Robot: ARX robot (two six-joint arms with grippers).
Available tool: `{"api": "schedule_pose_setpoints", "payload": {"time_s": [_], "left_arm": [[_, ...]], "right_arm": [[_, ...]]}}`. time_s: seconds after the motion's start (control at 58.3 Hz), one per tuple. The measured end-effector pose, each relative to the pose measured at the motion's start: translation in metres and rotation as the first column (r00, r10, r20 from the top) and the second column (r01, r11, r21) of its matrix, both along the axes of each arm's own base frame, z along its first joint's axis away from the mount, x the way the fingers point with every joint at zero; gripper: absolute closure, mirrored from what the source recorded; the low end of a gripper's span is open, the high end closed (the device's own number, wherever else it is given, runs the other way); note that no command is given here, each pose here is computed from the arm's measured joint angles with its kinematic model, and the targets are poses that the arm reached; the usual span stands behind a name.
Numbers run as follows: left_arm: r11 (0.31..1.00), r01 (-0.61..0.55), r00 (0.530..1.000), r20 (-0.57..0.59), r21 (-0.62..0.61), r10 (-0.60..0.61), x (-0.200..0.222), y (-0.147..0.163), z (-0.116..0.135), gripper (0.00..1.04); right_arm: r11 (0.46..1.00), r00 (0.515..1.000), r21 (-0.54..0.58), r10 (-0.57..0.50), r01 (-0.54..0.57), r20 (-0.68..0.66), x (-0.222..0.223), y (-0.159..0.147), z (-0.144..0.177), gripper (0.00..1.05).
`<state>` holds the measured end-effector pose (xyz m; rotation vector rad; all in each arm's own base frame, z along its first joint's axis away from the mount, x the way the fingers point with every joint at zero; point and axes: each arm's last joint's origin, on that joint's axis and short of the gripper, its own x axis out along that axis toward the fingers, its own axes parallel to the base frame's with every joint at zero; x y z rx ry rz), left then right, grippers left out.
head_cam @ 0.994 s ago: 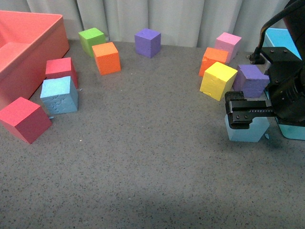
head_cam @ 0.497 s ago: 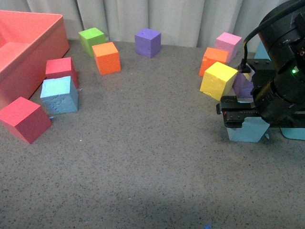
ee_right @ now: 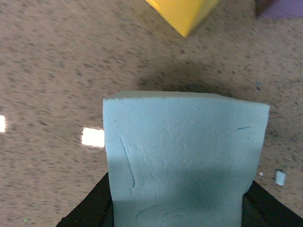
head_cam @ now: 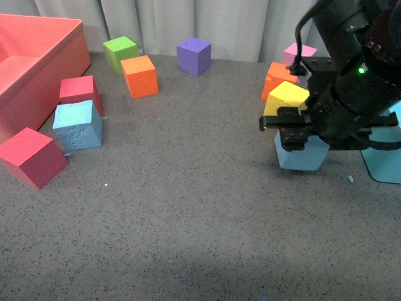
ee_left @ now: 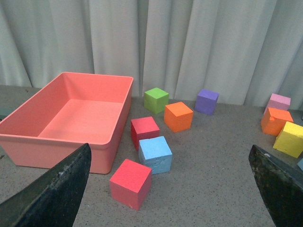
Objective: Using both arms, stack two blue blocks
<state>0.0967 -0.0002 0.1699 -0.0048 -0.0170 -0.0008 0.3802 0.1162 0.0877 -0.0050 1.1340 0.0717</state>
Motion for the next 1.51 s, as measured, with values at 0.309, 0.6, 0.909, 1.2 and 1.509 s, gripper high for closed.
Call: {"api": "schedule_pose_setpoints", "payload": {"time_s": [0.309,0.6,0.909,1.2,1.509], "left_arm": [[1.0,0.0,1.0,0.0,0.0,0.0,0.0,0.0,0.0,0.07],[1.0,0.0,1.0,0.0,0.0,0.0,0.0,0.0,0.0,0.07],[1.0,0.0,1.0,0.0,0.0,0.0,0.0,0.0,0.0,0.07],[1.0,0.0,1.0,0.0,0.0,0.0,0.0,0.0,0.0,0.07],[1.0,0.0,1.0,0.0,0.0,0.0,0.0,0.0,0.0,0.07]], "right_arm": [[0.998,0.999,0.052,0.038,-0.039,0.017,0.018,0.056,0.009,0.6],[0.994,0.995,0.066,0.089,-0.086,-0.035,0.021,0.099,-0.008,0.61],[0.989,0.992,0.092,0.118,-0.114,-0.039,0.024,0.118,-0.011,0.61],[0.986,0.991,0.106,0.13,-0.127,-0.016,0.025,0.125,-0.012,0.5],[0.964,0.991,0.247,0.065,-0.092,0.116,0.012,0.11,0.015,0.1]]}}
